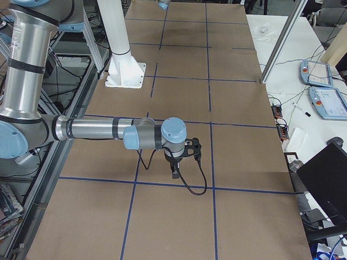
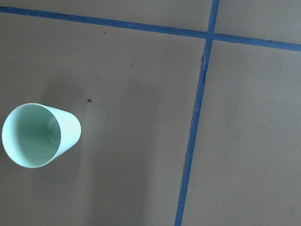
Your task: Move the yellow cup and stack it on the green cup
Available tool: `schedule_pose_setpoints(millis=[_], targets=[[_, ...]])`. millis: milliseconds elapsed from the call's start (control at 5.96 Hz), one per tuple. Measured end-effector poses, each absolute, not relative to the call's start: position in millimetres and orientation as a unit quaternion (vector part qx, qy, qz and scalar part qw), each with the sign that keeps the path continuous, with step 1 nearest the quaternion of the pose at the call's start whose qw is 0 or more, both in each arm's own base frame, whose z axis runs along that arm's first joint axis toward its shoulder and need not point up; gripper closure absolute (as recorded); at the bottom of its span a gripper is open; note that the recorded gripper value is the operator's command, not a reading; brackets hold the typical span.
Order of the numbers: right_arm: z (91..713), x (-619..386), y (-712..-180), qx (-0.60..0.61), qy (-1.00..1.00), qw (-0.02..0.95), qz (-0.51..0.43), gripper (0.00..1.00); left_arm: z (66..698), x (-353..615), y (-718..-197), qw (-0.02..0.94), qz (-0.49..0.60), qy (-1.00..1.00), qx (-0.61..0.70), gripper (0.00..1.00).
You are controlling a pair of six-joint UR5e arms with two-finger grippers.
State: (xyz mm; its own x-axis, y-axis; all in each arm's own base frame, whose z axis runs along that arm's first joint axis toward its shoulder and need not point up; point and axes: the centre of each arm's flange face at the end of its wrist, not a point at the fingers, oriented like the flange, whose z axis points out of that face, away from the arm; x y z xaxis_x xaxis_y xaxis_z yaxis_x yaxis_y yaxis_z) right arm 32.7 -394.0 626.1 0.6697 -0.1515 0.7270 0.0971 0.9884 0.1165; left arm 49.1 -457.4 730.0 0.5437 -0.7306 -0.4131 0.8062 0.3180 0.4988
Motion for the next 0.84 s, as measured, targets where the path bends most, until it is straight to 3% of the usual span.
schedule_pose_setpoints(millis=[335,503,838], targets=[[630,32,-394,0.031,-0.401,0.913,-0.068,0.00,639,67,-521,0.791,-0.409,0.234,0.390,0.43],[630,32,-394,0.031,-0.401,0.913,-0.068,0.00,589,82,-542,0.765,-0.369,0.310,0.427,0.51],[629,32,-394,0.034,-0.400,0.913,-0.071,0.00,500,110,-585,0.739,-0.275,0.349,0.506,0.53]])
